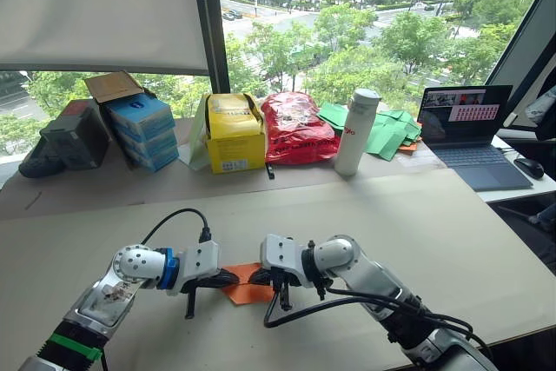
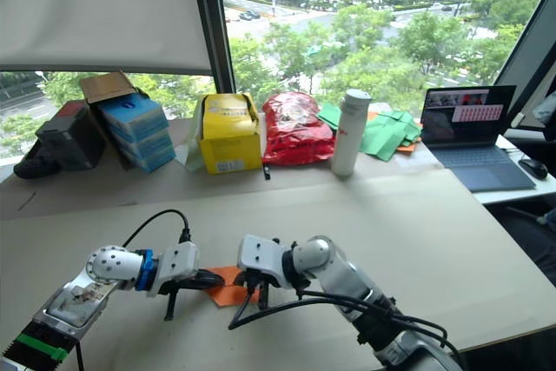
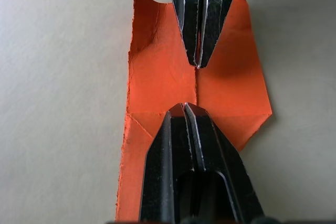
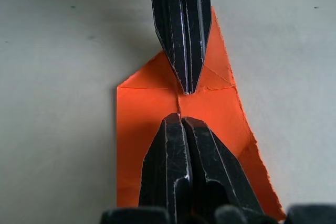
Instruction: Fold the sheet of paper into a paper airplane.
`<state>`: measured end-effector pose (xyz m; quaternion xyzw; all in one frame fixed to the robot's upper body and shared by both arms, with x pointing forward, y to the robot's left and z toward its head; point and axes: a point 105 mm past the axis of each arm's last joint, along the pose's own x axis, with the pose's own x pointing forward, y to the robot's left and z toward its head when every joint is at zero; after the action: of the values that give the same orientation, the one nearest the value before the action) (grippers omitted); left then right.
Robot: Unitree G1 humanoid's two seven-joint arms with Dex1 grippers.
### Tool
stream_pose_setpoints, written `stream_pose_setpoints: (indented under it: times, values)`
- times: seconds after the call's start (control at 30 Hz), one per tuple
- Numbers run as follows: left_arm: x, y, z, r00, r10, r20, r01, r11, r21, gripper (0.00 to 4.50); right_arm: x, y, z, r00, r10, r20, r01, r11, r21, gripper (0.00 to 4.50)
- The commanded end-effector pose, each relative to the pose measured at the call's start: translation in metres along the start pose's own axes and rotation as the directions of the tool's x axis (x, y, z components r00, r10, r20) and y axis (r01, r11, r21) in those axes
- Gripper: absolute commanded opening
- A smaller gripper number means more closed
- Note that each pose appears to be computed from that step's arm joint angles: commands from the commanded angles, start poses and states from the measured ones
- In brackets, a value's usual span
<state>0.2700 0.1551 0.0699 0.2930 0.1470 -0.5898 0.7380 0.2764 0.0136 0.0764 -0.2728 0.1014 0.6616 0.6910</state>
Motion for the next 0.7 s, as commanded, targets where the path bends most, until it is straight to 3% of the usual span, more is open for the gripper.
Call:
stream_pose_setpoints:
  times: [0.03, 0.47, 0.7]
  values:
    - [0.002, -0.012, -0.026, 0.995, -0.028, -0.097, 0.020, 0.997, -0.074, 0.00, 0.003, -0.008, 0.007, 1.000, -0.025, 0.015, 0.025, 0.999, -0.034, 0.05]
    - [0.000, -0.001, -0.030, 0.992, 0.008, -0.127, -0.016, 0.998, -0.064, 0.00, 0.008, -0.002, -0.031, 0.985, 0.020, -0.174, -0.010, 0.998, 0.056, 0.05]
    - [0.004, -0.012, -0.034, 0.988, -0.032, -0.153, 0.023, 0.998, -0.057, 0.00, 0.007, 0.000, -0.036, 0.979, 0.011, -0.202, 0.005, 0.997, 0.076, 0.05]
